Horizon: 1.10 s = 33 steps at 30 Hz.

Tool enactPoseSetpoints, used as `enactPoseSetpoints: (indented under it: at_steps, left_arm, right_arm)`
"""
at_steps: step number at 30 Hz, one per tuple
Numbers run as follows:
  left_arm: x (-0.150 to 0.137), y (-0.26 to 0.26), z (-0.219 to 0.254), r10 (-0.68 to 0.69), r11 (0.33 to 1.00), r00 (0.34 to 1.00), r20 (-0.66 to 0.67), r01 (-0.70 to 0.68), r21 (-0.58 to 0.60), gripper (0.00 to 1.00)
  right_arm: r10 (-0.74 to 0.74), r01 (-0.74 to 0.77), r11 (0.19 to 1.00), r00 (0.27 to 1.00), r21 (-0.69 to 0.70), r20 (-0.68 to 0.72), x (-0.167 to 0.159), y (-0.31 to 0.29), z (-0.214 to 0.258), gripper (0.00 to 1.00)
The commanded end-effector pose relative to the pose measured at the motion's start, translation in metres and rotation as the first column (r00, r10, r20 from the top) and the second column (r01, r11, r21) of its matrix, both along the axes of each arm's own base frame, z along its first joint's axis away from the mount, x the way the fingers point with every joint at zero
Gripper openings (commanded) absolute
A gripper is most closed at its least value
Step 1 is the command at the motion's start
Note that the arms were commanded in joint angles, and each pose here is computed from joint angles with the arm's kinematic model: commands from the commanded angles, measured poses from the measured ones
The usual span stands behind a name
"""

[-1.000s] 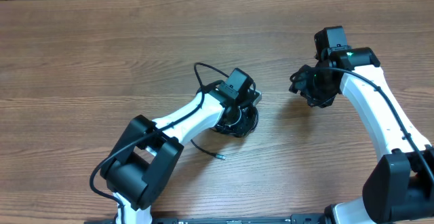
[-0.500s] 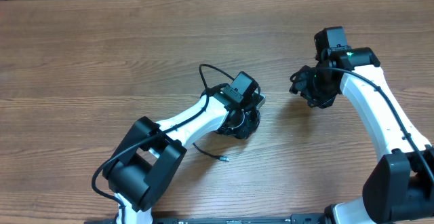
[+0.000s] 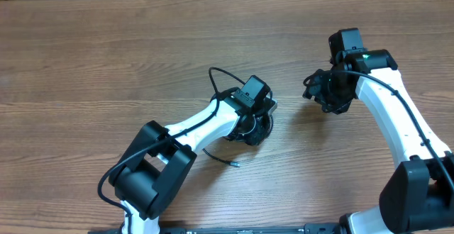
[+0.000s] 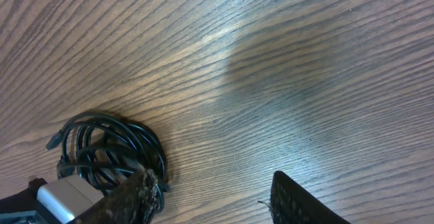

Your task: Untangle cables

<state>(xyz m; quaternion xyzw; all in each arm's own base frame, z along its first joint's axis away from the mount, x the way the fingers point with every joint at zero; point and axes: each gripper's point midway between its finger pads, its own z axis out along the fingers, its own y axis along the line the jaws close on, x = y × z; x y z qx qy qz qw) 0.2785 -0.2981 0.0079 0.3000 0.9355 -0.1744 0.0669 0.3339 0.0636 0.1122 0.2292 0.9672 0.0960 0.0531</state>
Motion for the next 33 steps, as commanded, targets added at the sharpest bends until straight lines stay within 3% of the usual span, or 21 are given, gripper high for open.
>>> enactPoseSetpoints:
  at_steps: [1, 3, 5, 10, 16, 19, 22, 24, 29, 33]
  left_arm:
    - [-0.004, 0.004, -0.018, -0.004, 0.999, 1.000, -0.021, 0.005, 0.041, 0.21]
    - [-0.003, 0.003, -0.018, -0.005, 0.999, 1.000, -0.020, 0.006, 0.040, 0.16]
    - [-0.003, 0.003, -0.016, 0.002, 0.999, 1.000, -0.023, -0.001, 0.041, 0.04]
    - [0.007, 0.002, 0.004, 0.061, 0.997, 0.997, -0.040, -0.059, 0.042, 0.04]
    - [0.054, 0.007, 0.110, 0.164, 0.985, 0.986, 0.034, -0.161, -0.058, 0.04]
    - [0.053, 0.014, 0.143, 0.142, 0.984, 0.990, -0.004, -0.142, -0.104, 0.04]
    - [0.040, 0.014, 0.155, 0.058, 0.983, 0.996, -0.069, -0.069, -0.169, 0.04]
    - [0.033, 0.015, 0.159, 0.010, 0.976, 0.995, -0.104, -0.032, -0.214, 0.04]
    - [0.028, 0.009, 0.173, -0.091, 0.939, 0.990, -0.111, 0.048, -0.340, 0.04]
    - [0.038, 0.020, 0.173, -0.056, 0.939, 0.992, -0.111, 0.014, -0.343, 0.04]
  right_arm:
    - [0.000, 0.000, 1.000, 0.999, 0.004, 0.037, 0.005, 0.000, 0.011, 0.54]
    - [0.000, 0.000, 1.000, 0.999, 0.004, 0.037, 0.005, 0.000, 0.011, 0.54]
    - [0.000, 0.000, 1.000, 0.999, 0.001, 0.038, 0.005, 0.000, 0.011, 0.54]
    - [-0.002, 0.002, 1.000, 0.999, -0.006, 0.039, 0.005, -0.002, 0.011, 0.54]
    - [0.031, -0.032, 0.999, 0.999, 0.027, 0.041, 0.005, 0.005, 0.012, 0.54]
    - [0.132, -0.144, 0.980, 0.987, 0.137, 0.088, 0.008, 0.028, 0.019, 0.54]
    - [0.249, -0.291, 0.917, 0.952, 0.274, 0.180, 0.011, 0.057, 0.033, 0.54]
    - [0.356, -0.448, 0.808, 0.888, 0.382, 0.290, 0.006, 0.084, 0.050, 0.54]
    - [0.443, -0.558, 0.731, 0.826, 0.393, 0.349, -0.003, 0.100, 0.056, 0.58]
    - [0.505, -0.618, 0.691, 0.784, 0.376, 0.360, -0.013, 0.111, 0.052, 0.59]
